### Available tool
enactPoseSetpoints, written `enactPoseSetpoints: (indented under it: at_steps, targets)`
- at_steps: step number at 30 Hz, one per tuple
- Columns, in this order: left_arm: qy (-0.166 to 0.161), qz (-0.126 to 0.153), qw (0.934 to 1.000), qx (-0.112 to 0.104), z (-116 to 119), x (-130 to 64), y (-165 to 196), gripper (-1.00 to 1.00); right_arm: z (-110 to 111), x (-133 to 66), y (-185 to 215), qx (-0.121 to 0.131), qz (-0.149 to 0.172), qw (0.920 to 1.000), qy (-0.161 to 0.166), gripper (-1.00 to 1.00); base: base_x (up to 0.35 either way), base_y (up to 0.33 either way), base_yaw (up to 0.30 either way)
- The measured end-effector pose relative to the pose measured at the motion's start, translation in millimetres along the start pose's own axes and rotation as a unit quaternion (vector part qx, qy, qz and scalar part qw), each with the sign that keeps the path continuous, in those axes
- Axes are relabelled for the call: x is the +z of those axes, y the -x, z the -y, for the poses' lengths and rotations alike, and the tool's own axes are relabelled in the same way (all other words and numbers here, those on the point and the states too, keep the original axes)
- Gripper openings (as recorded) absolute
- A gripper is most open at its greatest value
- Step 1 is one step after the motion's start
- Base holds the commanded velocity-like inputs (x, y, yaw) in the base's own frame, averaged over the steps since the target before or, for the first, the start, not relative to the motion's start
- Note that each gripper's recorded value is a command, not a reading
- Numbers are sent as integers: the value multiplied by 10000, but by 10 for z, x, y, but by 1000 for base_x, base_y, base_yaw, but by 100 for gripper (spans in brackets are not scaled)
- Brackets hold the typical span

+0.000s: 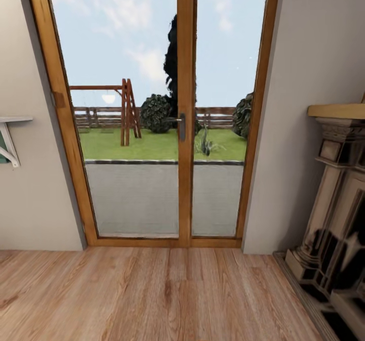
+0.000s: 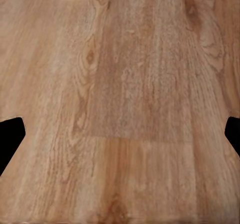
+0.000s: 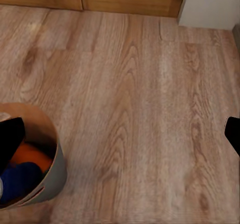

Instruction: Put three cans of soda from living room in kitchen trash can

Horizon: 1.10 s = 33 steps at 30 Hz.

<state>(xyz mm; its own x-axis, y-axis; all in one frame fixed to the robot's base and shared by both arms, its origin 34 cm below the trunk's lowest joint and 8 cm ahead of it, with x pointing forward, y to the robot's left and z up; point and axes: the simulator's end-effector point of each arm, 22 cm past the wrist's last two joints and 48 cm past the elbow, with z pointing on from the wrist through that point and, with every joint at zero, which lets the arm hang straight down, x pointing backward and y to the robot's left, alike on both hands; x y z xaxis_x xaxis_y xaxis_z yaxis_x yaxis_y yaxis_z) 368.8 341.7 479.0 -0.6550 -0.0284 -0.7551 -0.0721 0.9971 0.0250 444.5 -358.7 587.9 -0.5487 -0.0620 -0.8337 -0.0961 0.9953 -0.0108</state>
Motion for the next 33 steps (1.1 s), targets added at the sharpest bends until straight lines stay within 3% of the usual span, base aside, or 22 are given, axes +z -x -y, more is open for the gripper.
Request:
enactPoseSetpoints:
  at_steps: [9,13,15,19,24,29,33]
  targets:
    - [-16,-189,9998,30,-23,-225,-96,100,203,-222,-207,-336,-18,9994,89,100,0,0,0]
    - [-9,-271,9996,76,-81,-307,-111,100,314,-454,-526,-554,-163,9980,244,100,0,0,0]
    - [-7,-299,9995,85,-95,-340,-107,100,320,-630,-805,-730,-330,9956,481,100,0,0,0]
    - [-8,-316,9995,91,-101,-390,-66,100,320,-827,-995,-876,-515,9922,717,100,0,0,0]
    - [-13,-323,9994,96,-100,-445,-3,100,269,-1124,-1118,-1166,-480,9865,1042,100,0,0,0]
    - [-13,-329,9994,100,-105,-505,55,100,250,-1358,-1146,-1286,-419,9840,1161,100,0,0,0]
    - [-9,-382,9992,105,-115,-604,25,100,254,-1530,-1210,-1233,-491,9843,1167,100,0,0,0]
